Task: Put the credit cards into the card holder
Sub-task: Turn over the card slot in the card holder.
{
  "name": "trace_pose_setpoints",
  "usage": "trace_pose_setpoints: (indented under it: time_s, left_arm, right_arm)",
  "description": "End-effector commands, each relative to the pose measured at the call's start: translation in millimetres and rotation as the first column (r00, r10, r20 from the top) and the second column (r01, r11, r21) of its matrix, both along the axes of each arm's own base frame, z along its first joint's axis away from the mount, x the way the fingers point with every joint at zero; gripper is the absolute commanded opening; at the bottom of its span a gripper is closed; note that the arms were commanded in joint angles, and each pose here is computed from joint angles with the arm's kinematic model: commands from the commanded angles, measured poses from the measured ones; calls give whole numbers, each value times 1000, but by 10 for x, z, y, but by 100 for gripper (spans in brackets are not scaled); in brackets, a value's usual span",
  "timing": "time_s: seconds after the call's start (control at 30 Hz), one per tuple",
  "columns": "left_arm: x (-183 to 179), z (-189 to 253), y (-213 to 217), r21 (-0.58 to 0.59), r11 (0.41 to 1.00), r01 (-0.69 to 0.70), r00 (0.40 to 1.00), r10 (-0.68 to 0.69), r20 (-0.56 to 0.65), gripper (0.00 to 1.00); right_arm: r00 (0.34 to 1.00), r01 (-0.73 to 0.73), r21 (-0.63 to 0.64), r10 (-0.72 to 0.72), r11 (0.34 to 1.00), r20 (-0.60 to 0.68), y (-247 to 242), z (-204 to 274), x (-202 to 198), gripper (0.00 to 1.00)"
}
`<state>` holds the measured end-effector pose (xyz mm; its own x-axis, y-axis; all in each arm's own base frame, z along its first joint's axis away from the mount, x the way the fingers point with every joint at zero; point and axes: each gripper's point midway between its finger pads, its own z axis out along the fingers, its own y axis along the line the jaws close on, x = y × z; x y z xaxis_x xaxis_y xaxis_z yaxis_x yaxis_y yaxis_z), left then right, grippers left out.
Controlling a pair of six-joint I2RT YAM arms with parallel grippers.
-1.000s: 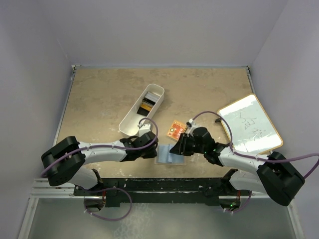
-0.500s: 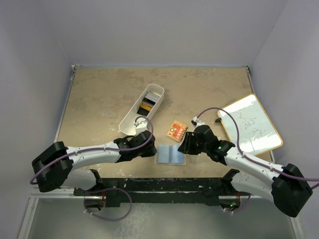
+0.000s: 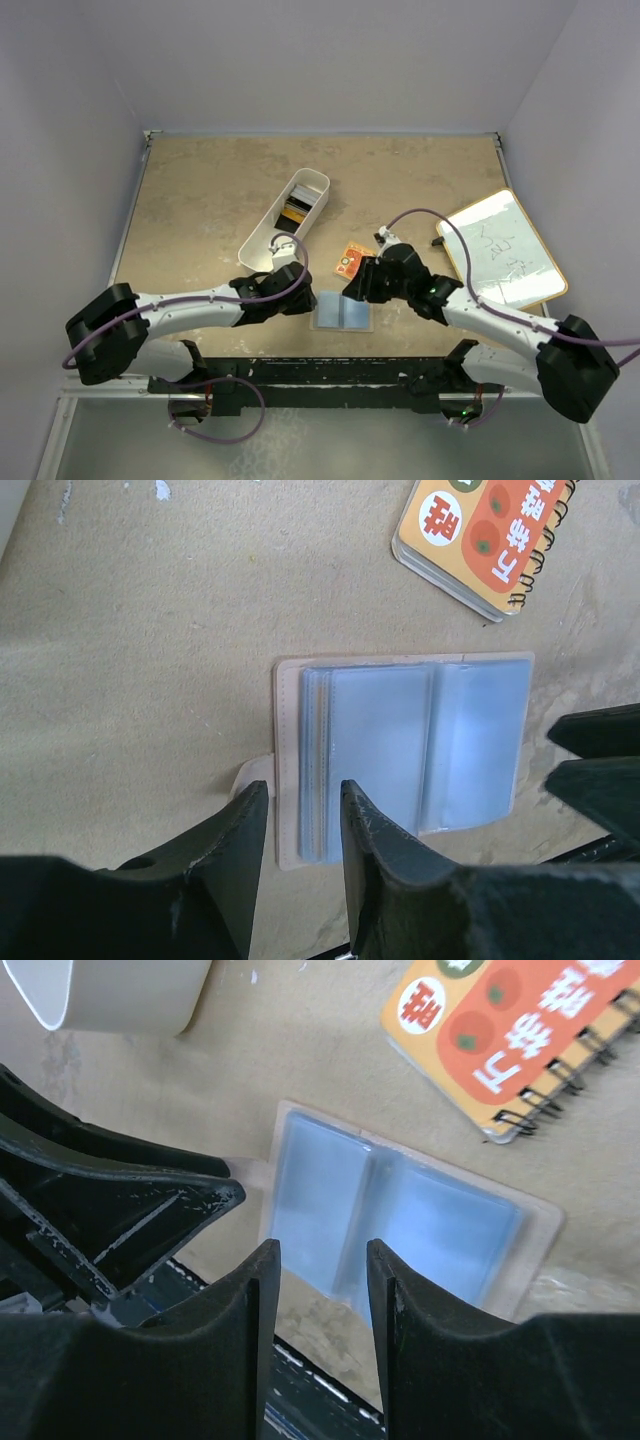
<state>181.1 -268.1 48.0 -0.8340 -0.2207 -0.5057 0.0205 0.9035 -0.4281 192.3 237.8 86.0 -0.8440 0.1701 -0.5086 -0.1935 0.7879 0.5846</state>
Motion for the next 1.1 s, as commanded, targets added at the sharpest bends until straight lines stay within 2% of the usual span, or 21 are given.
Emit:
trace_pose_setpoints:
  time_s: [0.0, 0.17, 0.53, 0.67, 0.97, 1.07]
  left_arm:
    - [43, 21, -102, -49, 999, -2, 1000, 3, 8, 33]
    - [34, -80, -126, -47, 999, 6, 1000, -6, -9, 32]
    - [32, -210, -152, -31, 999, 18, 999, -19, -33, 28]
    - [24, -220, -185, -41, 999, 32, 999, -33, -36, 26]
    - [13, -222, -218, -52, 998, 46, 998, -48, -38, 23]
    - [13, -216, -190, -45, 998, 38, 999, -39, -37, 23]
  right_arm:
    - [999, -48, 129, 51, 990, -19, 327, 32, -23, 42]
    - [996, -64, 131, 72, 989, -55, 424, -110, -36, 39]
    - [991, -50, 49, 56, 998, -121, 404, -468, -73, 36]
    - [989, -61, 61, 69, 996, -128, 446, -499, -100, 31]
    - [988, -60, 81, 71, 995, -140, 481, -524, -125, 32]
    - [989, -48, 53, 54, 997, -135, 438, -499, -104, 34]
